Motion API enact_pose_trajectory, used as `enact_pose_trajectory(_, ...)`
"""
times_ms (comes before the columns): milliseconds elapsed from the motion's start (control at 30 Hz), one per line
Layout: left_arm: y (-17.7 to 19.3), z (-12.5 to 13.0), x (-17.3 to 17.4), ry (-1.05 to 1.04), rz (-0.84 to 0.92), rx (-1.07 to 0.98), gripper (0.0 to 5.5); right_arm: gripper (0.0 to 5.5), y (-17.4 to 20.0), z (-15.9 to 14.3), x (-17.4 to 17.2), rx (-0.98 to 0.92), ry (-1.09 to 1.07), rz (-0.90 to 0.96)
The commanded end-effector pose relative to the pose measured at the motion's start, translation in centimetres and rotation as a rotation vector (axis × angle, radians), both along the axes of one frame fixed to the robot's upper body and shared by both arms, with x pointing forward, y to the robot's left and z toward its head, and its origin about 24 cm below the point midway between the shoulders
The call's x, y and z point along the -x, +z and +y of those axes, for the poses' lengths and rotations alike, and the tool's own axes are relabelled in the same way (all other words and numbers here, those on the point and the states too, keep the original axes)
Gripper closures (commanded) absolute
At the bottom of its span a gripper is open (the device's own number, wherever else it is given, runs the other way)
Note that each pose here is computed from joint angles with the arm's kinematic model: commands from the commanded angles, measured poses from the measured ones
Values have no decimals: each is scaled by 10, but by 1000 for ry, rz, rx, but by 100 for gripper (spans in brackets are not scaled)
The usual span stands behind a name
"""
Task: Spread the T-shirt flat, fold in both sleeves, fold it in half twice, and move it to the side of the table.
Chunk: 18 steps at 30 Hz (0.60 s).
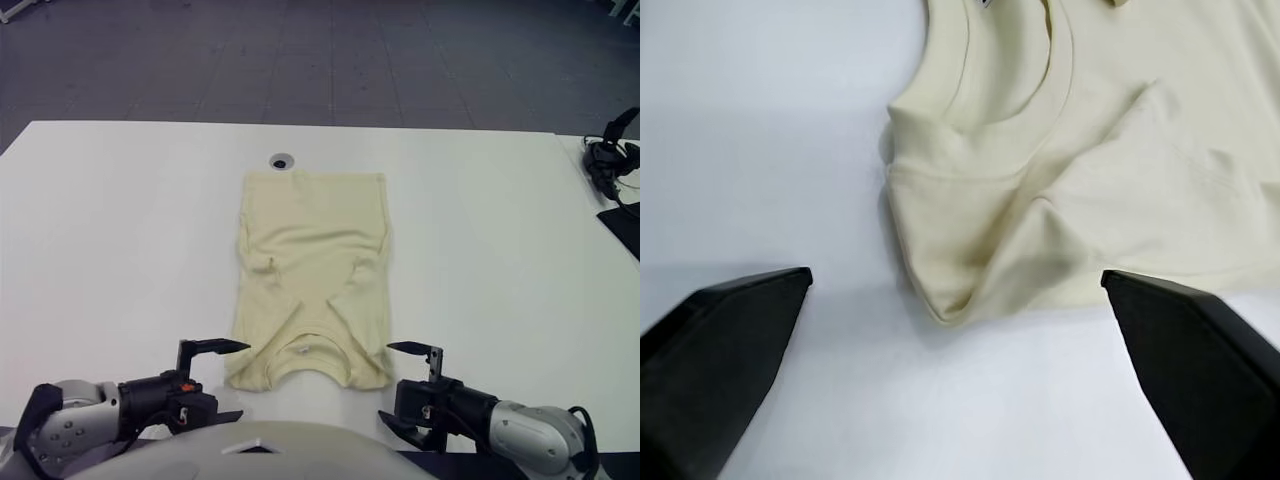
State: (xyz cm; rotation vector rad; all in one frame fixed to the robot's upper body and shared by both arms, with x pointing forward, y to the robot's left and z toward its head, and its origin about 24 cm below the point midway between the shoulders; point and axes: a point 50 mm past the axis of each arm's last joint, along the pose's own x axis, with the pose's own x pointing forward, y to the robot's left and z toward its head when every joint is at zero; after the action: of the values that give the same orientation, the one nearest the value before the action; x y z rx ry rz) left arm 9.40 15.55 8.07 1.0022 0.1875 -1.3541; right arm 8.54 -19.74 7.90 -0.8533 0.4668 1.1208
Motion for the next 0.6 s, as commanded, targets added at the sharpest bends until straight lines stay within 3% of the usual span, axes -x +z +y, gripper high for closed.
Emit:
enact_pose_trajectory(33, -4, -1, -1, -9, -25, -29, 10, 92, -11, 1, -2, 43, 2, 13)
enact_pose_trajectory(600, -8, 2, -5, 22, -63, -94, 10, 359, -16, 4, -4, 5, -16, 46)
